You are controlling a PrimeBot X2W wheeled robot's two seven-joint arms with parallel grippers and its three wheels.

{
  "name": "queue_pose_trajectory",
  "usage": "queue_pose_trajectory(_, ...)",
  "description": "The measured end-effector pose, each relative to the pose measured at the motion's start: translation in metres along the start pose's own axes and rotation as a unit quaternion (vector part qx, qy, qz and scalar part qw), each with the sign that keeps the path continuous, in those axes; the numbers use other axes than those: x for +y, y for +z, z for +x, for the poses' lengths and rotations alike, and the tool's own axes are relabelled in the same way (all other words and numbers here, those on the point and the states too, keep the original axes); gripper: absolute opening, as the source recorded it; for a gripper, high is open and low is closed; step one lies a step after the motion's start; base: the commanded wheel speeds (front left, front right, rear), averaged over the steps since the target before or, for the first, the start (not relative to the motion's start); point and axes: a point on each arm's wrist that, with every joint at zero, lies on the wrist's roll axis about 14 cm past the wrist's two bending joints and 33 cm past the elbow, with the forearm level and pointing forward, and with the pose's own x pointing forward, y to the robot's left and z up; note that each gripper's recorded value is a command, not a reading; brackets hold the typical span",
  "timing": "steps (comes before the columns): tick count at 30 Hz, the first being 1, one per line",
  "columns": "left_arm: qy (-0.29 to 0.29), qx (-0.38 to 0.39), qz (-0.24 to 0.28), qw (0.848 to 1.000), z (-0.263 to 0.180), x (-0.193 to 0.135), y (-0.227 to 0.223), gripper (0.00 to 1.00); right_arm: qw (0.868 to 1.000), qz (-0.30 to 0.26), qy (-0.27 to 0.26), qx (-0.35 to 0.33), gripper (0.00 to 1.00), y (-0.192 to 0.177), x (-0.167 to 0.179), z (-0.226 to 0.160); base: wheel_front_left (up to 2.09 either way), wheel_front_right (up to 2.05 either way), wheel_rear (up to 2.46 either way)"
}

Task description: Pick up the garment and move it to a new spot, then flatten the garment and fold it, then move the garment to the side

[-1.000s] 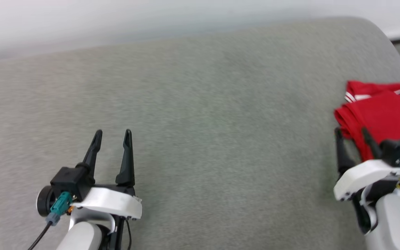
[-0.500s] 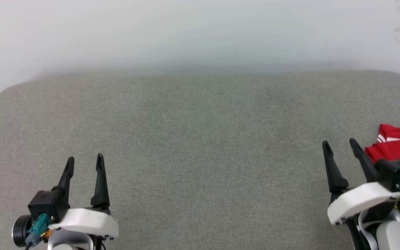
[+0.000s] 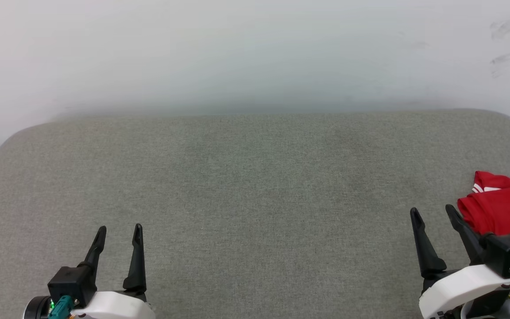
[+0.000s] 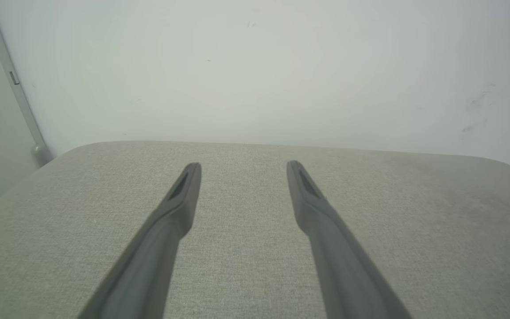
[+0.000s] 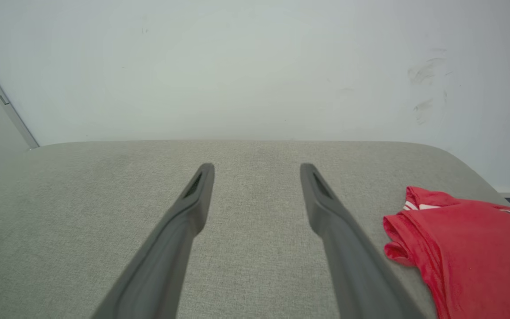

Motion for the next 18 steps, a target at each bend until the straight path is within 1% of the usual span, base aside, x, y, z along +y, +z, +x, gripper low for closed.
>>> queue_pose_trajectory(17,0.002,0.009,-0.001,1.0,-0.0003,0.001,-0.0065,1.0,1.0,-0.003,0.004,-0.001,1.0,0.0047,0.0044,0.0012,0.0,0.0,0.0)
queue_pose_trajectory(18,0.004,0.013,-0.002,1.0,-0.001,0.001,-0.0092,0.0,1.0,-0.003,0.004,0.003,0.0,0.0021,0.0041,0.0011,0.0,0.0,0.0)
